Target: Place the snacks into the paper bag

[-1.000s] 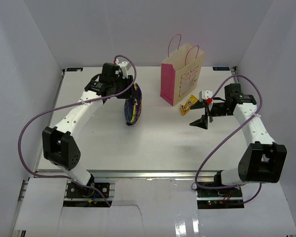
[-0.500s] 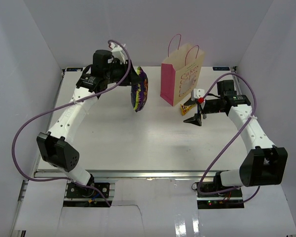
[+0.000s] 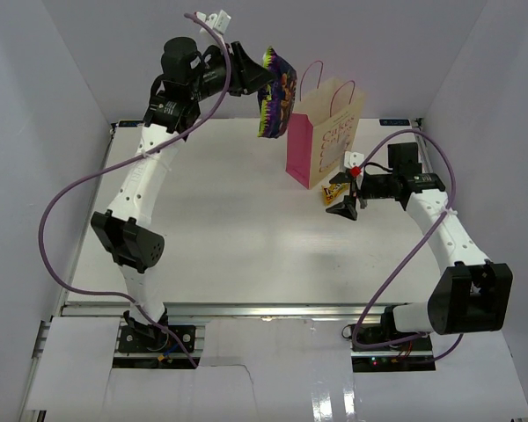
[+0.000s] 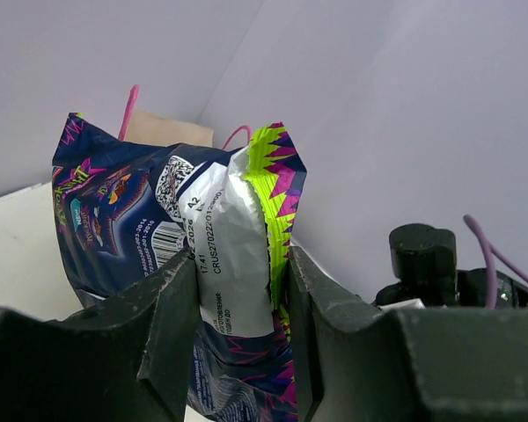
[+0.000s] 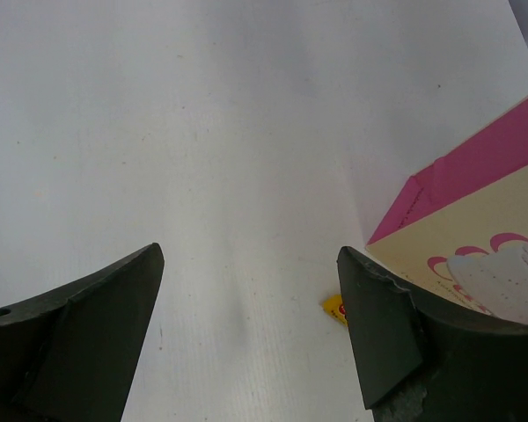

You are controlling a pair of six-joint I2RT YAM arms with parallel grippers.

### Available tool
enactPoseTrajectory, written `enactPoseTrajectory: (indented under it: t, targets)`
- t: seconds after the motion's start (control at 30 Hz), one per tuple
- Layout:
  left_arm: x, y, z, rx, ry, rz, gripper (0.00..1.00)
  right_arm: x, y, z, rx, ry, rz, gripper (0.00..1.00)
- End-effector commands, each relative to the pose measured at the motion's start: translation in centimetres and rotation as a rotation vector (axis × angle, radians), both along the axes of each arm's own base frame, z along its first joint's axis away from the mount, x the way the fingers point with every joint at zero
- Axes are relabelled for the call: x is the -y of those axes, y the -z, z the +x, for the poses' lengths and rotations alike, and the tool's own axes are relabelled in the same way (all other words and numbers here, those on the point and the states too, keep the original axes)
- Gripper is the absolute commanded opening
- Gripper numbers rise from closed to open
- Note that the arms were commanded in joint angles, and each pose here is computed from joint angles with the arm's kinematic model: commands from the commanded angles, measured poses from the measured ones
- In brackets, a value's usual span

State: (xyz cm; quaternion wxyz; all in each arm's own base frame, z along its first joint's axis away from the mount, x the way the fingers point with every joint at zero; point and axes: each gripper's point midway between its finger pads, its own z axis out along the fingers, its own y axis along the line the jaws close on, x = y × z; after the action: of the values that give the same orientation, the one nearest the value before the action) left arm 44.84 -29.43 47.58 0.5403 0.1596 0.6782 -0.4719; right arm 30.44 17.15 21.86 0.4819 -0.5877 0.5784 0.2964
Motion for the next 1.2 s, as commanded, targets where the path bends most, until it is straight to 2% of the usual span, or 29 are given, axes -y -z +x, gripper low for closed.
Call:
enactPoseTrajectory:
  t: [0.0,0.2,0.33,0.5,0.57,0.67,0.73,0.83,0.9,0.93,1.03,1.1,1.13,1.17]
  targets:
    - [-0.3,-9.6,-3.4,0.252,0.064,-0.171,0.0,-0.2,-0.6,0.2,0.018,0.029,0.011,0.86]
    - [-0.6,-10.6,-3.7,0.26,0.056,-0.201,0.0,-0.6,-1.8,0.9,0.035,0.072,0.043,0.85]
    - [-1.2,-11.6,-4.6,0.28,0.037,-0.21,0.0,-1.5,-3.4,3.5,0.114,0.182,0.049,0.85]
    - [-1.3,-12.9,-5.3,0.287,0.049,-0.253,0.0,-3.1,-6.5,4.9,0.115,0.251,0.13,0.83]
    - [-1.2,-13.0,-5.4,0.279,0.063,-0.27,0.0,-4.2,-9.2,6.4,0.188,0.354,0.197,0.87]
    - [-1.0,-13.4,-5.3,0.276,0.067,-0.304,0.0,-6.0,-12.0,7.1,0.164,0.525,0.303,0.91]
    - [-0.9,-14.0,-5.4,0.284,0.069,-0.33,0.0,-7.8,-13.8,6.9,0.201,0.603,0.359,0.99]
    - [-0.7,-14.8,-5.6,0.285,0.073,-0.366,0.0,-9.7,-16.2,6.3,0.358,0.691,0.417,0.9]
    - [-0.7,-15.3,-5.8,0.29,0.078,-0.383,0.0,-10.2,-16.8,6.6,0.461,0.735,0.435,0.9]
    - [-0.7,-15.6,-6.0,0.295,0.082,-0.391,0.0,-9.7,-18.7,6.8,0.546,0.795,0.49,0.9]
    - [-0.5,-16.0,-6.5,0.293,0.096,-0.411,0.0,-8.6,-20.6,8.6,0.614,0.935,0.546,0.9]
    - [-0.5,-16.2,-6.7,0.293,0.102,-0.42,0.0,-8.6,-20.7,9.5,0.652,0.97,0.567,0.92]
    - [-0.4,-16.2,-6.8,0.29,0.106,-0.424,0.0,-8.2,-22.1,9.3,0.687,0.981,0.629,0.96]
    - [-0.4,-16.4,-6.9,0.291,0.11,-0.43,0.0,-8.5,-22.0,9.6,0.714,0.981,0.622,0.98]
